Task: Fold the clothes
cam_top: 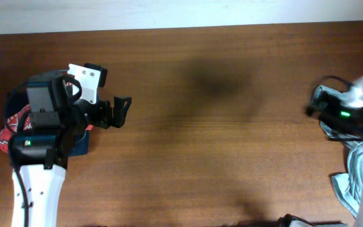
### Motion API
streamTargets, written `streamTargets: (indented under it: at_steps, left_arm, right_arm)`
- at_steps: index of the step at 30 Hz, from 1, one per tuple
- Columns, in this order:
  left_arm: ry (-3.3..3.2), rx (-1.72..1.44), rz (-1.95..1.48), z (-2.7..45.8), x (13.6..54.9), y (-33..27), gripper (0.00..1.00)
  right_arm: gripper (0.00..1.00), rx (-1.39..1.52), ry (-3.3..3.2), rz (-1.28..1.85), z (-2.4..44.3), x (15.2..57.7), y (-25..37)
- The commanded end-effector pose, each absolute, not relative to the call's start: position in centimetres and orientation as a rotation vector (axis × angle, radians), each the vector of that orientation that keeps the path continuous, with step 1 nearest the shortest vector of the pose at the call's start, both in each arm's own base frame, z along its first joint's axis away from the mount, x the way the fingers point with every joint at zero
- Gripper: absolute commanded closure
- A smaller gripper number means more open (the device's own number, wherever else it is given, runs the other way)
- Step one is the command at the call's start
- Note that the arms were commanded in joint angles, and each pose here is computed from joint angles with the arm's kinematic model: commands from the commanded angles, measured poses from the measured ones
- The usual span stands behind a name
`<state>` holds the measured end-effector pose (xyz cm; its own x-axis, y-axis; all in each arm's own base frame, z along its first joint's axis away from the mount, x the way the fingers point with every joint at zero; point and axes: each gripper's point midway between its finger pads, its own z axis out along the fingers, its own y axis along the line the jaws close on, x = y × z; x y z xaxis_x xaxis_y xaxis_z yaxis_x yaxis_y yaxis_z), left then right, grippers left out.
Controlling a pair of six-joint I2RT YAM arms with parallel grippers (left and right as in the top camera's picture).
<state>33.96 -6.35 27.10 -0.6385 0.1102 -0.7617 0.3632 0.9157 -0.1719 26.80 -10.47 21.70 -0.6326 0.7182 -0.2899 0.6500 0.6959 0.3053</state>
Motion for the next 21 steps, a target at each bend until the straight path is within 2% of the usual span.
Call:
streamTargets:
  at_steps: [1, 5, 7, 10, 15, 21]
  left_arm:
    - [2.274, 0.337, -0.438, 26.6, 34.5, -6.9, 0.01]
    - [2.304, 0.332, -0.446, 25.6, 35.0, -6.9, 0.01]
    - [2.322, 0.325, -0.453, 24.9, 35.3, -6.9, 0.01]
    - [2.331, 0.324, -0.455, 24.7, 35.3, -6.9, 0.01]
    - [2.334, 0.323, -0.457, 24.6, 35.3, -6.9, 0.01]
    - [2.343, 0.322, -0.46, 24.5, 35.1, -6.9, 0.01]
  right_arm:
    - [0.01, 1.529, 2.391, 0.151, 19.7, 22.7, -16.3]
    - [0.01, 1.811, 2.298, 0.13, 16.5, 19.1, -19.9]
    - [0.01, 2.015, 2.218, 0.112, 13.6, 16.7, -21.5]
    - [0.03, 2.173, 2.203, 0.061, 10.4, 14.0, -22.1]
    - [0.05, 2.392, 2.114, -0.076, 8.3, 10.2, -23.2]
    - [0.04, 2.49, 2.007, -0.12, 7.1, 8.4, -25.1]
